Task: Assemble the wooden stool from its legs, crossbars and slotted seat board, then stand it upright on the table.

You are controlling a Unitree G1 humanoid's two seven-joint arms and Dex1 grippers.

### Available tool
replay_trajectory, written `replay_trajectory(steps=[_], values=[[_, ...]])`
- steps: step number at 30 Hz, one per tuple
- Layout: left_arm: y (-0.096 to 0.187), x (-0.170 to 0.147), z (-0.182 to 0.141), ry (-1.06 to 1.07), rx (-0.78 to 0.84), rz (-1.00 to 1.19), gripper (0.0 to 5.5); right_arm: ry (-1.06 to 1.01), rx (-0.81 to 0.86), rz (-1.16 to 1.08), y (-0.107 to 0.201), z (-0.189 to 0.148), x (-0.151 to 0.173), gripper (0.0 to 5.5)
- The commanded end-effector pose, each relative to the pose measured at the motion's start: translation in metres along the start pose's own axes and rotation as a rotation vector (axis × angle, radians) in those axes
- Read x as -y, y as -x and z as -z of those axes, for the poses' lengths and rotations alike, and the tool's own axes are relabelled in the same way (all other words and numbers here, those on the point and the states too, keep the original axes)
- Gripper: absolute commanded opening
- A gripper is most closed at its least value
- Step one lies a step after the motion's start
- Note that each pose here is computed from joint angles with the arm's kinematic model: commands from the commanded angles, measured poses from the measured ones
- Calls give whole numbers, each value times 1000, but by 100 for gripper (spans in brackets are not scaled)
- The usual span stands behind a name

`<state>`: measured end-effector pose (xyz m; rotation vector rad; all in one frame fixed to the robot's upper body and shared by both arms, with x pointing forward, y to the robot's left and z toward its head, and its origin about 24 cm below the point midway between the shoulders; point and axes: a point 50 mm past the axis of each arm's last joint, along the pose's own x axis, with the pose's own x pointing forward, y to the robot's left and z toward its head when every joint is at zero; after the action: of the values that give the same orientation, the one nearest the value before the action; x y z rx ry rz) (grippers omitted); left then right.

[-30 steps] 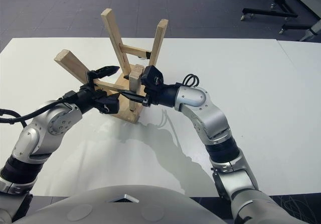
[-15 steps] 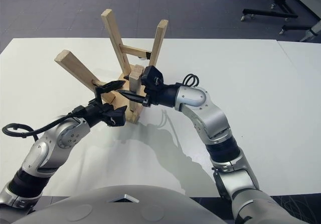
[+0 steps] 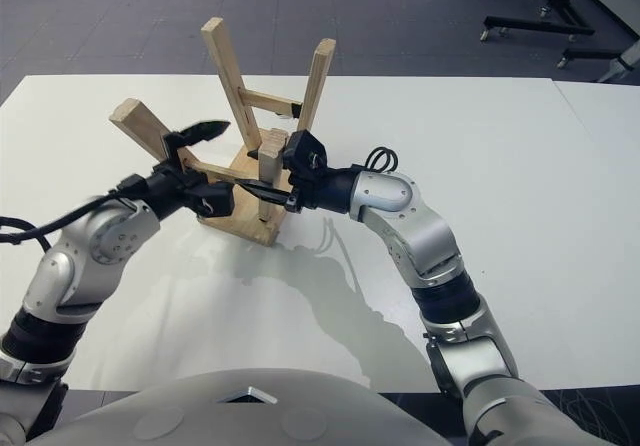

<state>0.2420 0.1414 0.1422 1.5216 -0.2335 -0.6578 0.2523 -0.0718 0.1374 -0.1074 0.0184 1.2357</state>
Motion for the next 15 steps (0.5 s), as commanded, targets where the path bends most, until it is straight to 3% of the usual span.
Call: replay_trajectory(steps=[1,5,12,15], values=[[5,-13,-9,-14,21,-20,540,-46,-72,-17,1,12,-2,206],[6,10,-21,39,40,27,540,-46,-72,-17,1,12,-2,206],[3,105,-27,99,34,243,540,-44,-73,-25,-1,11,-1,206],[-2,102,-23,92,24,213,540,-41,-73,-26,0,10,0,206]])
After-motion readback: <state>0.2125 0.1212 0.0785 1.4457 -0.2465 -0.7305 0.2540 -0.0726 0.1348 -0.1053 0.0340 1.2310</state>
